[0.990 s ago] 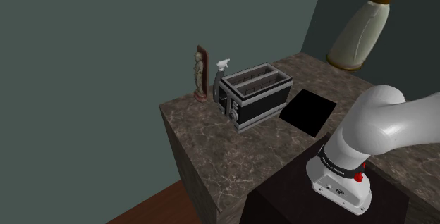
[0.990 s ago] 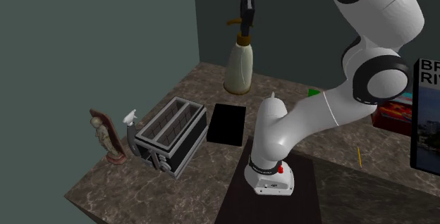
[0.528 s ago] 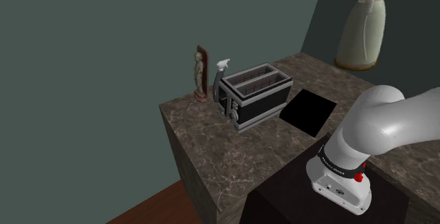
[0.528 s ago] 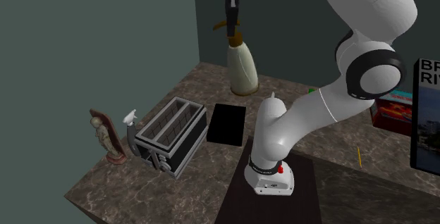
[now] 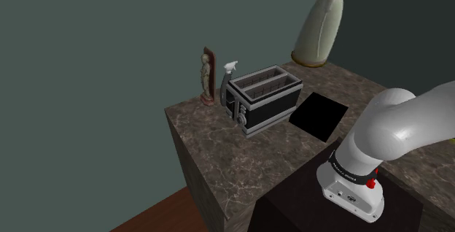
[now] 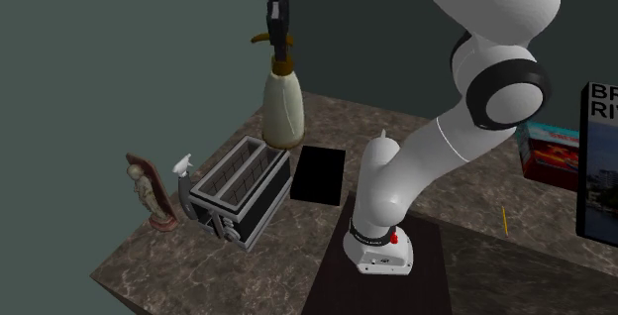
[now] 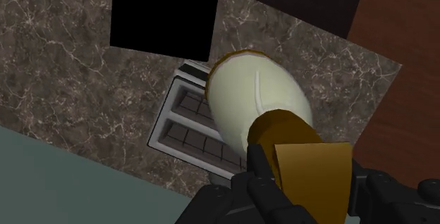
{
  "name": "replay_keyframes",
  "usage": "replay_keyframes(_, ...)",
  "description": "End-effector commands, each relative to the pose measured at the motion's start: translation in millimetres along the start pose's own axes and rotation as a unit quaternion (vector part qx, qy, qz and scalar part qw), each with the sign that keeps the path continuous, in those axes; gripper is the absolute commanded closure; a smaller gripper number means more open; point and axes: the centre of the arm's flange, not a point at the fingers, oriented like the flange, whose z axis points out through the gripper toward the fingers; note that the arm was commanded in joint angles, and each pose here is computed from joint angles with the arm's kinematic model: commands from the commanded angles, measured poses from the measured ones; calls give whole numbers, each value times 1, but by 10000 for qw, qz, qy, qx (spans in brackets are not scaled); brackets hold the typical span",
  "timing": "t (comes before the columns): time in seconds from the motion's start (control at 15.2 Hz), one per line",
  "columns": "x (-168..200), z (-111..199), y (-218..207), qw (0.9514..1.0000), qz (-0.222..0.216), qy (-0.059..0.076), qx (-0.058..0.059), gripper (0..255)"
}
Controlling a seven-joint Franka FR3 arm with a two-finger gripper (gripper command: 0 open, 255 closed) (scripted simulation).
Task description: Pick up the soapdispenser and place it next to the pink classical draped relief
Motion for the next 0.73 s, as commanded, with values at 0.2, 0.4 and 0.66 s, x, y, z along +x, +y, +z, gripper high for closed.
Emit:
replay_keyframes(0.2, 59, -2, -36, 10000, 3, 6, 4, 255)
replay_keyframes(0.4, 92, -3, -56, 10000, 3, 6, 4, 255)
replay_keyframes(0.66, 137, -5, -84, 10000, 3, 6, 4, 255)
